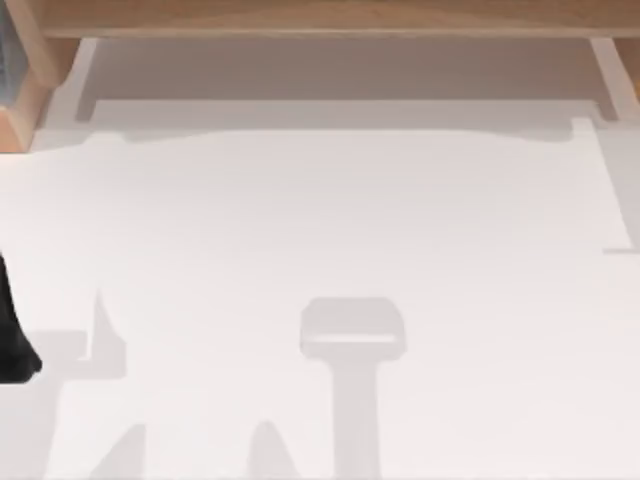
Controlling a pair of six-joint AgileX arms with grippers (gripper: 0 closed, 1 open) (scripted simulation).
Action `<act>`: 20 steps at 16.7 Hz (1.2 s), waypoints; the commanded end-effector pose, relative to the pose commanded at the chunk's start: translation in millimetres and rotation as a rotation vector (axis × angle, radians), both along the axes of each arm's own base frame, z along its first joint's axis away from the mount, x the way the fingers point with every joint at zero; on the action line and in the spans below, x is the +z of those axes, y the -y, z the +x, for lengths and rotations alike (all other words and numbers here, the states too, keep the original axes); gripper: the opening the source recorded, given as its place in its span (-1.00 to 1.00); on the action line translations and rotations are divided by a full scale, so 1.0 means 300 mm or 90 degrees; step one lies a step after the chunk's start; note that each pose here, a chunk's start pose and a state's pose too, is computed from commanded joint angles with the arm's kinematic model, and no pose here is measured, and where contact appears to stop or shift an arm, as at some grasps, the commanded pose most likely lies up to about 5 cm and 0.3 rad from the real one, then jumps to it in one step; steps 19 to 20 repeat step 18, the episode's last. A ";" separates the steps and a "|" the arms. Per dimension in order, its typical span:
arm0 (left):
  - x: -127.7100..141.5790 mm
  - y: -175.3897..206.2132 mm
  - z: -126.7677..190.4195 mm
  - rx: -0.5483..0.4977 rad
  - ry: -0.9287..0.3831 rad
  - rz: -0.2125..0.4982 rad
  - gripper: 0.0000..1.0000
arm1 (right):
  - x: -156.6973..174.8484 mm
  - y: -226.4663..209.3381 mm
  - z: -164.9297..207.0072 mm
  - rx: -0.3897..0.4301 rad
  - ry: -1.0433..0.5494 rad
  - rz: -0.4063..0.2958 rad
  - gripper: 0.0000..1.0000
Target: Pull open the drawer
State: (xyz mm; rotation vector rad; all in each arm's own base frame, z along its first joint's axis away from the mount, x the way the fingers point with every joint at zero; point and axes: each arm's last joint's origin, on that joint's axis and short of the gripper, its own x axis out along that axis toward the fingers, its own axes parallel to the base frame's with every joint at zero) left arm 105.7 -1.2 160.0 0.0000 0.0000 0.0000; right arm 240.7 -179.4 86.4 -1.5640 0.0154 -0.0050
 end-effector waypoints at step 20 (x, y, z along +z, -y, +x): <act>0.000 0.000 0.000 0.000 0.000 0.000 1.00 | 0.000 0.000 0.000 0.000 0.000 0.000 1.00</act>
